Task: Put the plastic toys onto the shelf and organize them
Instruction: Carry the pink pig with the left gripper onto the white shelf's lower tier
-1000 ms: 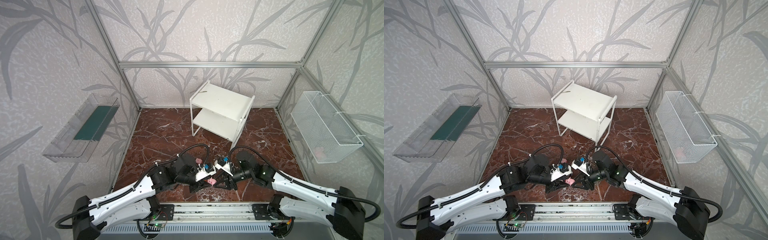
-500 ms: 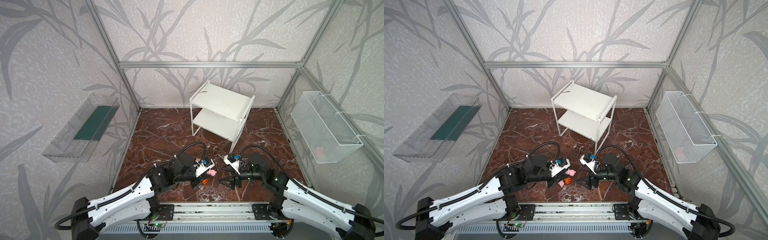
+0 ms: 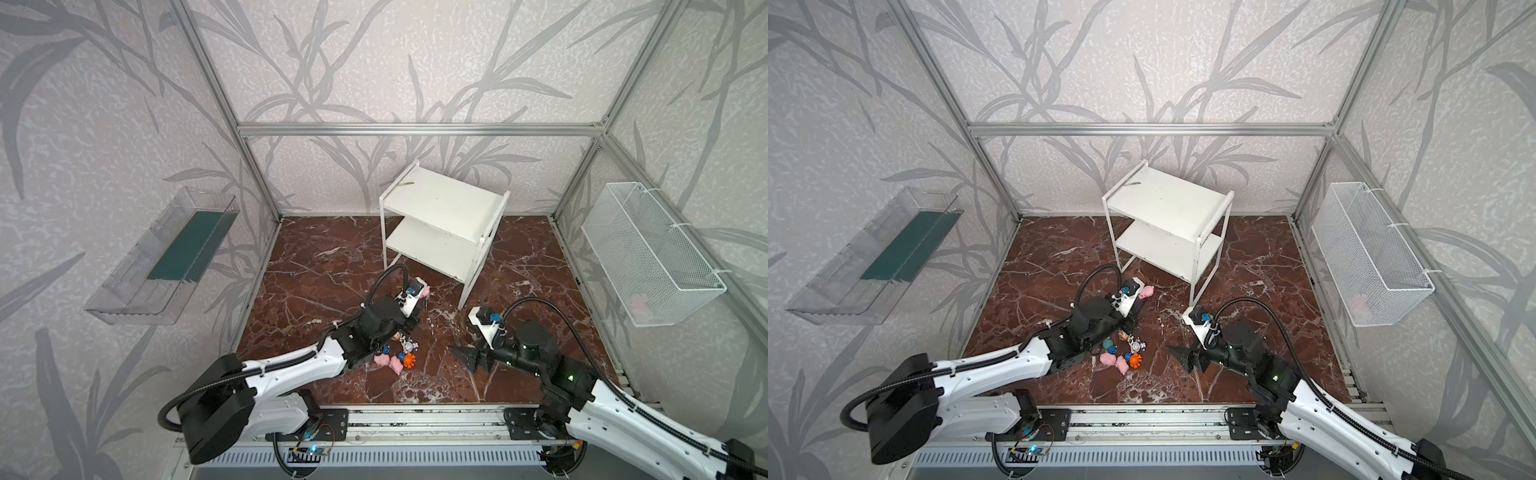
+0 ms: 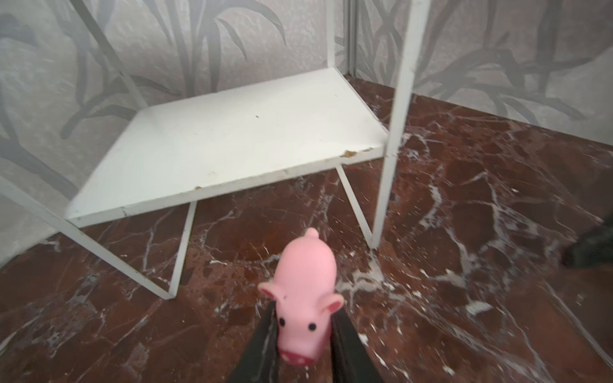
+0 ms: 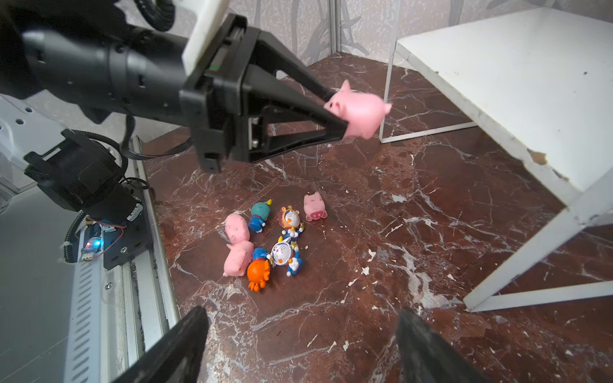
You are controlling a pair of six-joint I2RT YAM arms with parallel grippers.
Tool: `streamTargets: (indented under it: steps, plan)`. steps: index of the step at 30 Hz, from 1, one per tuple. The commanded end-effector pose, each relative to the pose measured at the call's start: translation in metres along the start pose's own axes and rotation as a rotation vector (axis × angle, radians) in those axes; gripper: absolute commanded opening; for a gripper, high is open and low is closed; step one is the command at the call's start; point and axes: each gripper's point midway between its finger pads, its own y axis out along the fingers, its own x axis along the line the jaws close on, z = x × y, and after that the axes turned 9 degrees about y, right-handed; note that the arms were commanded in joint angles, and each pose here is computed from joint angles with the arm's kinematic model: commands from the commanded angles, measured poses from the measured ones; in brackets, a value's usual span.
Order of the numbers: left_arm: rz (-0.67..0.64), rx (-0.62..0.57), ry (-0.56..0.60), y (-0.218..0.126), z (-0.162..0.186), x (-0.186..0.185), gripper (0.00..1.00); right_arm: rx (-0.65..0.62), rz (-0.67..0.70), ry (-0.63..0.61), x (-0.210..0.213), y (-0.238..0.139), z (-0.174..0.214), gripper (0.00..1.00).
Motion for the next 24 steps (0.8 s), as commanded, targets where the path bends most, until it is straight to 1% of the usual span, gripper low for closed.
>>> streamTargets:
  steps: [1, 4, 6, 17, 24]
  plan:
    - [-0.148, -0.190, -0.036, 0.012, -0.057, 0.043, 0.27, -0.029, 0.015, -0.032, -0.001, -0.004, -0.009, 0.92]
    - [-0.187, -0.221, -0.009, 0.023, -0.062, 0.057, 0.28, -0.044, 0.019, -0.035, -0.001, -0.006, -0.012, 0.99]
    - [-0.210, -0.233, 0.005, 0.030, -0.065, 0.064, 0.29, -0.054, 0.018, -0.040, -0.001, -0.007, -0.014, 0.99]
    - [-0.305, -0.260, -0.010, 0.071, -0.068, 0.109, 0.30, -0.062, 0.006, -0.041, 0.002, -0.008, -0.015, 0.99]
    - [-0.343, -0.228, -0.033, 0.093, -0.055, 0.127, 0.31, -0.064, 0.001, -0.047, 0.004, -0.008, -0.019, 0.99]
